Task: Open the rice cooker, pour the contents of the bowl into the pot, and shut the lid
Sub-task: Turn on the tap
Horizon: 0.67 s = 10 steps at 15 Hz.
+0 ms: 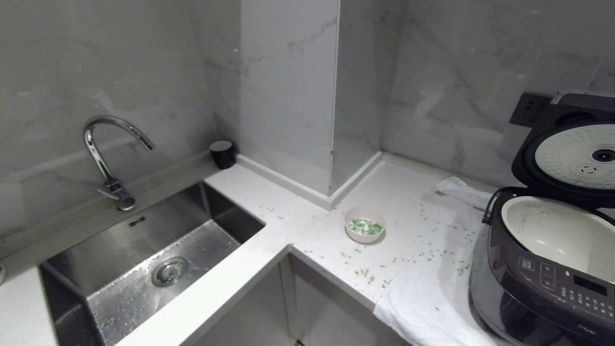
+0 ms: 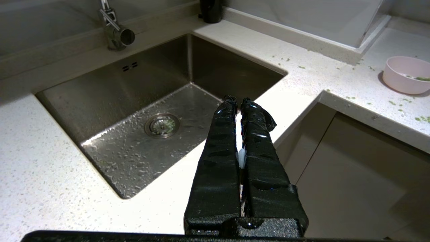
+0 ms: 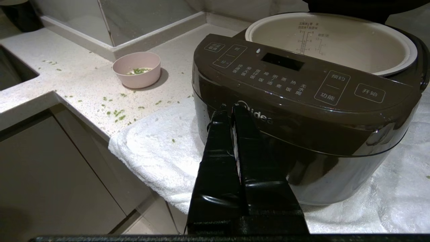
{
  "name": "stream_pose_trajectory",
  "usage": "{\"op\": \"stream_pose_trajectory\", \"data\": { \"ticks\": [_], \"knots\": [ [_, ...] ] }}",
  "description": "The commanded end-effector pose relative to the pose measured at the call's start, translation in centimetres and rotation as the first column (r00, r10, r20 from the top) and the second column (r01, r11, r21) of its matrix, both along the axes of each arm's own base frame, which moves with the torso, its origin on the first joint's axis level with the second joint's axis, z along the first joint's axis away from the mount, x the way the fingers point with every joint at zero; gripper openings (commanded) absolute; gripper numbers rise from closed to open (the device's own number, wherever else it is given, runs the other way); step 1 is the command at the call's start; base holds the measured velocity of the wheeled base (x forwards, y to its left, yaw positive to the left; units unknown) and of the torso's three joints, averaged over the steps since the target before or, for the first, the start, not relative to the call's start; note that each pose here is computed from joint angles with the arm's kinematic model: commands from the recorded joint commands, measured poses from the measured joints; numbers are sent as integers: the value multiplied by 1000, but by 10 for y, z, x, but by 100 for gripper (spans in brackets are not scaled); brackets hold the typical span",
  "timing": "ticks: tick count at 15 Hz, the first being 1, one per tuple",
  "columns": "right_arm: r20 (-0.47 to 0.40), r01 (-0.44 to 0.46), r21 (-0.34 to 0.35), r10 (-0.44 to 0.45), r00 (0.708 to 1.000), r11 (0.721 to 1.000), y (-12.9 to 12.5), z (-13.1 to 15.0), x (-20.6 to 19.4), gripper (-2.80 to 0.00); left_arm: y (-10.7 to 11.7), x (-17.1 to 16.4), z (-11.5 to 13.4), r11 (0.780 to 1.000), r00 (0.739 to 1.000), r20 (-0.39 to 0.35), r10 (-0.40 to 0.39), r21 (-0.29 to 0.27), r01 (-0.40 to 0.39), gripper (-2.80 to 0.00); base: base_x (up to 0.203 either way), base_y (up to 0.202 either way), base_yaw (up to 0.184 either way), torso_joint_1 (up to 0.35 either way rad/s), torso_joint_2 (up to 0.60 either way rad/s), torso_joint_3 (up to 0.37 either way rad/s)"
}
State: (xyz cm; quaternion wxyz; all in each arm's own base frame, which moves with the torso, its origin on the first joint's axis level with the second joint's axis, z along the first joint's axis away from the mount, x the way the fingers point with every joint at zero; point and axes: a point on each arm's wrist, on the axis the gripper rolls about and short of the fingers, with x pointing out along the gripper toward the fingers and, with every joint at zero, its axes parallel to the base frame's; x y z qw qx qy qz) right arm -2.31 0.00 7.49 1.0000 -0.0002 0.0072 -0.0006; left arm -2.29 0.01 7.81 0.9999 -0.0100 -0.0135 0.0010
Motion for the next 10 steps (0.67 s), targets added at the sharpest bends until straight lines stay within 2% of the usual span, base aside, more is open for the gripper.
{"op": "stream_pose_trajectory", "data": {
  "ticks": [1,3,8,10],
  "knots": [
    [1,0,0,0,1000,1000,0,0,0,-280,0,0,-1,1000,1000,-2,1,0,-1,-280,0,0,0,0,0,0],
    [1,0,0,0,1000,1000,0,0,0,-280,0,0,-1,1000,1000,-2,0,-1,0,-280,0,0,0,0,0,0],
    [1,0,0,0,1000,1000,0,0,0,-280,0,0,-1,1000,1000,-2,1,-1,-1,-280,184,0,-1,2,3,3],
    [1,0,-3,0,1000,1000,0,0,0,-280,0,0,-1,1000,1000,-1,1,-1,-1,-280,72,0,0,4,1,1]
  ]
}}
